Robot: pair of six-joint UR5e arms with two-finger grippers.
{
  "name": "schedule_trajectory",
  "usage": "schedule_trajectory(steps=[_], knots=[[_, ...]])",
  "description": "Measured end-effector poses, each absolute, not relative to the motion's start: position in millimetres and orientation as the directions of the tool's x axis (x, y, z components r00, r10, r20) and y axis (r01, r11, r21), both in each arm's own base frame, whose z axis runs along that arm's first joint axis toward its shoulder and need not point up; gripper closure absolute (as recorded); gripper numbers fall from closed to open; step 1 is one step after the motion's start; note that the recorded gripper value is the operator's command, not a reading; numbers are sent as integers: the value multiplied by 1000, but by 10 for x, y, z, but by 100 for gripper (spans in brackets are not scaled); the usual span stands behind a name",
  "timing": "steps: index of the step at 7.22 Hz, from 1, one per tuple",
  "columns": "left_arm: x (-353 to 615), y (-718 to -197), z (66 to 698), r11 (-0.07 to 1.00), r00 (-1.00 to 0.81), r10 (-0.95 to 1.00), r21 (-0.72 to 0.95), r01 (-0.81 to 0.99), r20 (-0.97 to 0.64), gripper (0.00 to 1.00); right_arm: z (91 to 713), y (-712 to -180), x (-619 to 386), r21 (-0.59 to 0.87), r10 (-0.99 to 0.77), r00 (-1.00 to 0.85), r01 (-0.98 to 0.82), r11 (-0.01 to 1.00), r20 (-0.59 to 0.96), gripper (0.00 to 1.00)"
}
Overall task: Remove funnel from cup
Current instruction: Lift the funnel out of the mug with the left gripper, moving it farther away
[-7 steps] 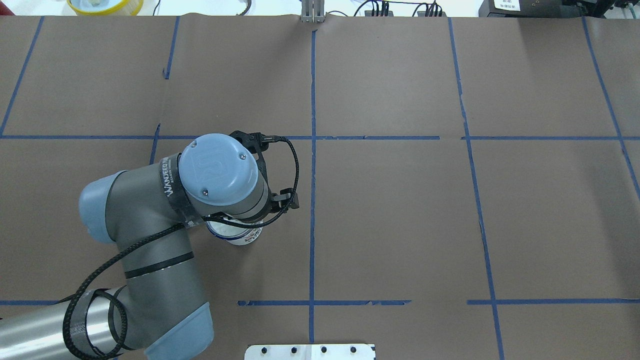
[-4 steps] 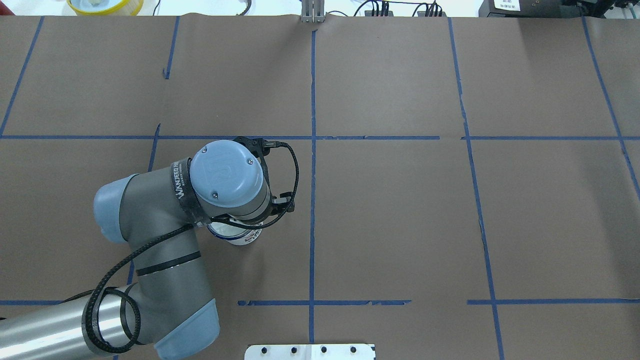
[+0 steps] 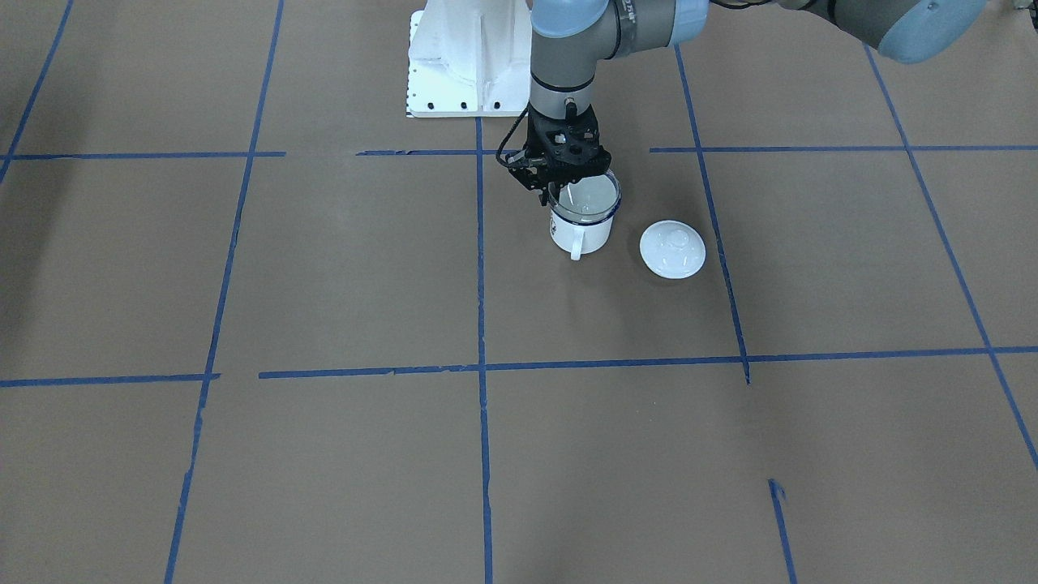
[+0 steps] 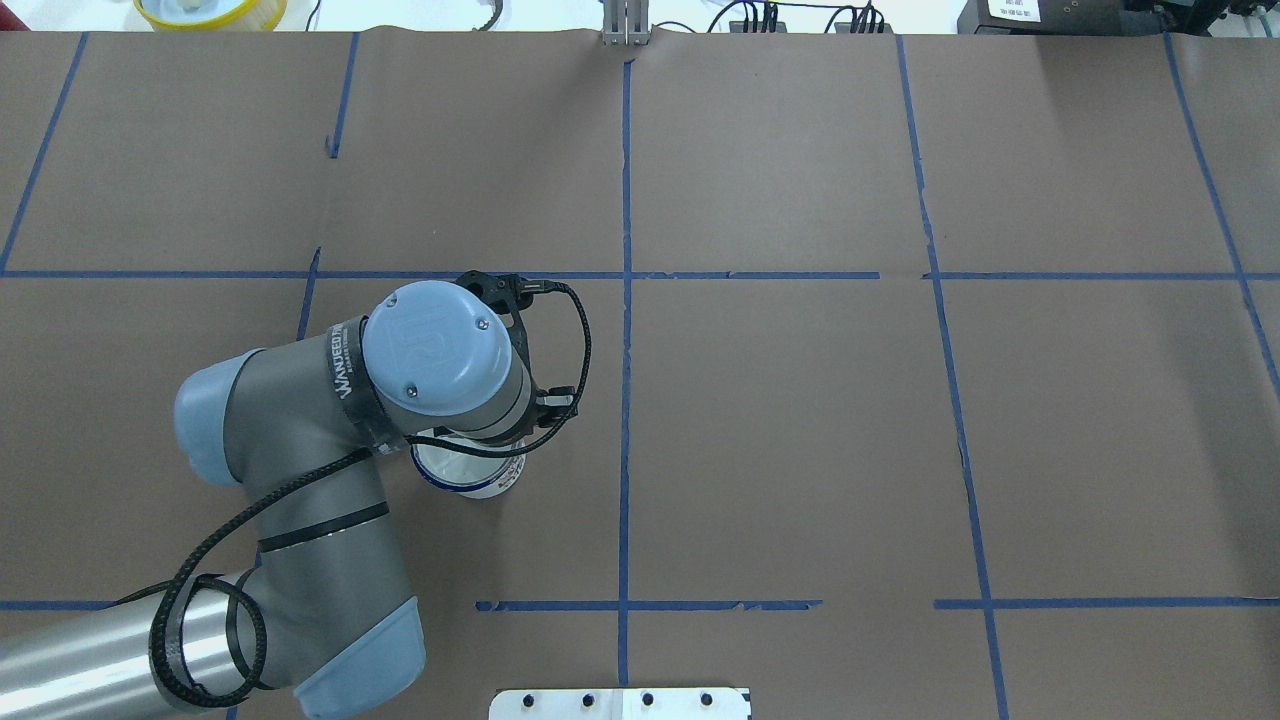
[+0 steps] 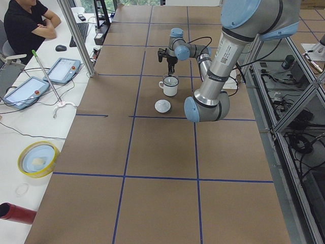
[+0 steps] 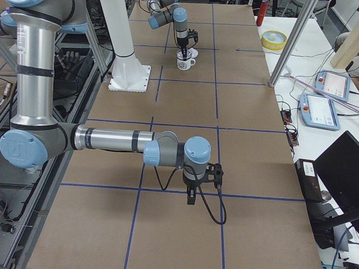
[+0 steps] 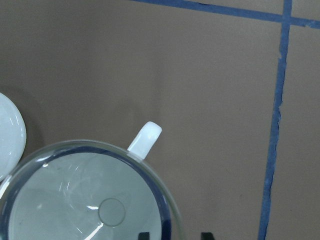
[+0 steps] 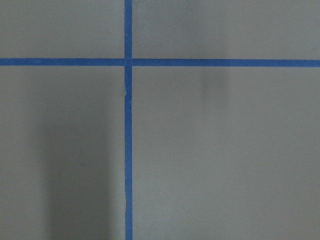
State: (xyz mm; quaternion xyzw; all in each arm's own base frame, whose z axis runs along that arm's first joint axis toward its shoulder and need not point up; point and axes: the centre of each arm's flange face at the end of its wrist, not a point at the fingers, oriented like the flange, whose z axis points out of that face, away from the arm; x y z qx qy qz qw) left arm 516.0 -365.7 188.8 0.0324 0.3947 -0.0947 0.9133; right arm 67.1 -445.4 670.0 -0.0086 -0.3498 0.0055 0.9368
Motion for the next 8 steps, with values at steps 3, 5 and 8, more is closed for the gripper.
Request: schedule_trajectory(steps=[3, 5, 8], knots=[[4605, -3789, 1714, 967, 639, -174, -8, 254, -749, 100, 6700, -4454, 672, -20, 16, 755, -4, 1000, 655, 0], [4004, -3850, 1387, 955, 636, -197, 2, 298, -746, 100, 6700, -4454, 672, -20, 16, 755, -4, 1000, 655, 0], [3283, -4132, 1078, 936, 593, -204, 23, 352, -779, 100, 6701, -4454, 672, -20, 17, 755, -4, 1000, 655, 0]])
